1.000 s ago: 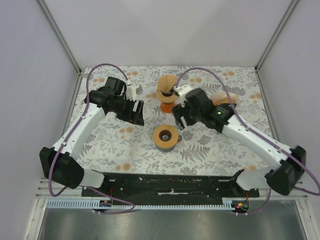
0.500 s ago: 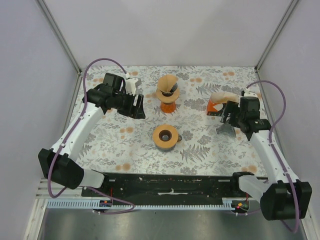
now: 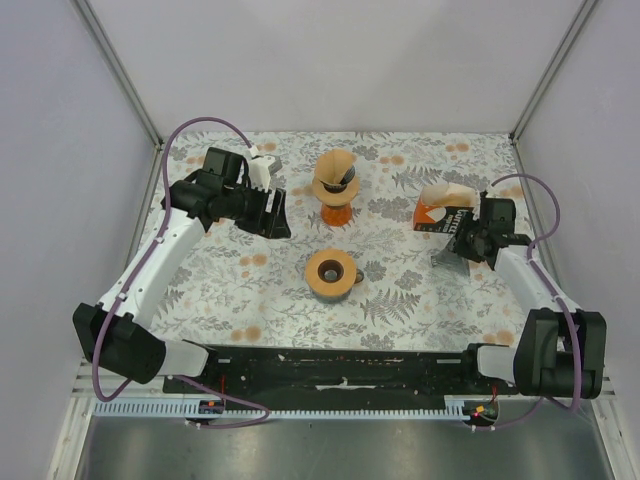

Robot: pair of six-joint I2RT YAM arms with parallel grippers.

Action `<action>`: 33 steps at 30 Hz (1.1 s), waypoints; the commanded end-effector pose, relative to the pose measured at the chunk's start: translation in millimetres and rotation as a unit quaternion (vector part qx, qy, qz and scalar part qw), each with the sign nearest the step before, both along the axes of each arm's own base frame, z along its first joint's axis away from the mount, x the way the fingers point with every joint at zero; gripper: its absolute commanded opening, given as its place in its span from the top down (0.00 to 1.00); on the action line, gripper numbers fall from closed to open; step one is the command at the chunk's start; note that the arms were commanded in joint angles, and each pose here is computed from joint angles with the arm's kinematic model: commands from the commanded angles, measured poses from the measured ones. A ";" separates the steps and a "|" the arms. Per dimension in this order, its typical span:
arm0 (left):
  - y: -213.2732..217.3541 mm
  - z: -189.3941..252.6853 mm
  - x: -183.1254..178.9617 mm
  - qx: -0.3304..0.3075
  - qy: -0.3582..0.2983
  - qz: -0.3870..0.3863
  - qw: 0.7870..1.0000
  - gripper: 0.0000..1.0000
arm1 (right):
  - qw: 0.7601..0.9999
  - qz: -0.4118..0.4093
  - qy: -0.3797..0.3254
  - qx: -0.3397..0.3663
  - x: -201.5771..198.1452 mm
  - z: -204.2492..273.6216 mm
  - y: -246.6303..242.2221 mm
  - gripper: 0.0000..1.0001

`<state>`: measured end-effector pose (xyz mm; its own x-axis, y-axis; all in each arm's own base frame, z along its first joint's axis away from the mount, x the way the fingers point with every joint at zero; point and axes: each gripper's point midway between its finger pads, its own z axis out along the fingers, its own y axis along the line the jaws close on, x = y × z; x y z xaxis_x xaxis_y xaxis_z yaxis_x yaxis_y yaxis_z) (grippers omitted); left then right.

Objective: Place the coffee filter in the dripper

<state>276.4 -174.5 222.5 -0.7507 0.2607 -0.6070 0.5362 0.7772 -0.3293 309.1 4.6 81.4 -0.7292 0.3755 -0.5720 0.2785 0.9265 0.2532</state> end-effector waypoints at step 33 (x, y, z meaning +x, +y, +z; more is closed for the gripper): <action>-64.2 106.8 -22.8 -0.081 -0.112 -0.129 0.982 0.21 | 0.400 0.619 -0.454 -0.501 -103.8 195.6 241.8 1.00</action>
<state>263.1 -227.4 320.6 -0.5747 0.2648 -0.7744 0.7237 0.6062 -0.3298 201.9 226.8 246.7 0.4768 -0.7107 -0.5173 -0.6049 0.1618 -0.7797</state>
